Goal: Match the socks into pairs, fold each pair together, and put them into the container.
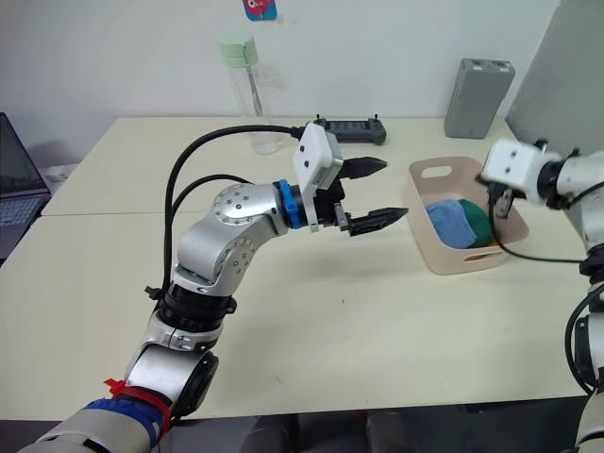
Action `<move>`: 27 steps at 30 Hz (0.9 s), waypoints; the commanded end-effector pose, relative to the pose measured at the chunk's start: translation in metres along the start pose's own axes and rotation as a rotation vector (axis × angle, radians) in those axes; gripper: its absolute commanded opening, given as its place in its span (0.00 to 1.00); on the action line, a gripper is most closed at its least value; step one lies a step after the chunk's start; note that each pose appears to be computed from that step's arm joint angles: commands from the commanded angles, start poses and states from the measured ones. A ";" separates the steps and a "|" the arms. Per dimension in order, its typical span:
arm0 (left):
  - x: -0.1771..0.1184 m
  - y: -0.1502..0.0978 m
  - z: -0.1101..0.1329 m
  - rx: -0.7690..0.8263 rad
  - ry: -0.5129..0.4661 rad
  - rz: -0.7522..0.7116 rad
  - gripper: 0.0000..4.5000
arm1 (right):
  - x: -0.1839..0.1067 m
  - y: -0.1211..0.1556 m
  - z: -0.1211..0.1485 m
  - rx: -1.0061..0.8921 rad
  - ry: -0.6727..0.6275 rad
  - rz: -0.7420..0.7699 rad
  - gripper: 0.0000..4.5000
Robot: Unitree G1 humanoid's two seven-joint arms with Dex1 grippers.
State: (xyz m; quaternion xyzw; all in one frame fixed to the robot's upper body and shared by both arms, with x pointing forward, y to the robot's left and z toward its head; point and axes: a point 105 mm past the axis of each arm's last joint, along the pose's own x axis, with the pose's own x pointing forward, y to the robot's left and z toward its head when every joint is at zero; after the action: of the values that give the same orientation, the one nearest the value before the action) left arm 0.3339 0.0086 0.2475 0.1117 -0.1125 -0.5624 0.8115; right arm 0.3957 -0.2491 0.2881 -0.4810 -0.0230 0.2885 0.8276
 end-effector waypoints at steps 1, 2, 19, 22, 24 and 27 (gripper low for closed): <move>-0.025 0.023 0.009 0.037 -0.045 0.133 1.00 | -0.008 -0.014 0.049 0.095 -0.213 -0.103 0.15; -0.035 0.030 0.004 0.036 -0.036 0.180 1.00 | -0.005 -0.007 0.062 0.152 -0.276 -0.109 0.21; -0.131 0.004 -0.106 -0.148 0.130 0.601 1.00 | 0.048 0.210 0.078 0.778 -0.254 -0.052 0.99; -0.137 -0.006 -0.126 -0.149 0.197 0.645 1.00 | 0.048 0.226 0.056 0.812 -0.170 -0.097 0.99; -0.142 -0.011 -0.134 -0.160 0.234 0.674 1.00 | 0.046 0.234 0.046 0.835 -0.134 -0.106 0.99; -0.148 -0.015 -0.138 -0.160 0.259 0.692 1.00 | 0.045 0.238 0.041 0.854 -0.117 -0.112 0.99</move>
State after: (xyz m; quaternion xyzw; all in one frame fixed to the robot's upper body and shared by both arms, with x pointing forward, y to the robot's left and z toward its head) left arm 0.3144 0.1522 0.0866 0.0581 0.0381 -0.2454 0.9669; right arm 0.3106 -0.1038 0.0926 -0.0787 0.0571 0.2626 0.9600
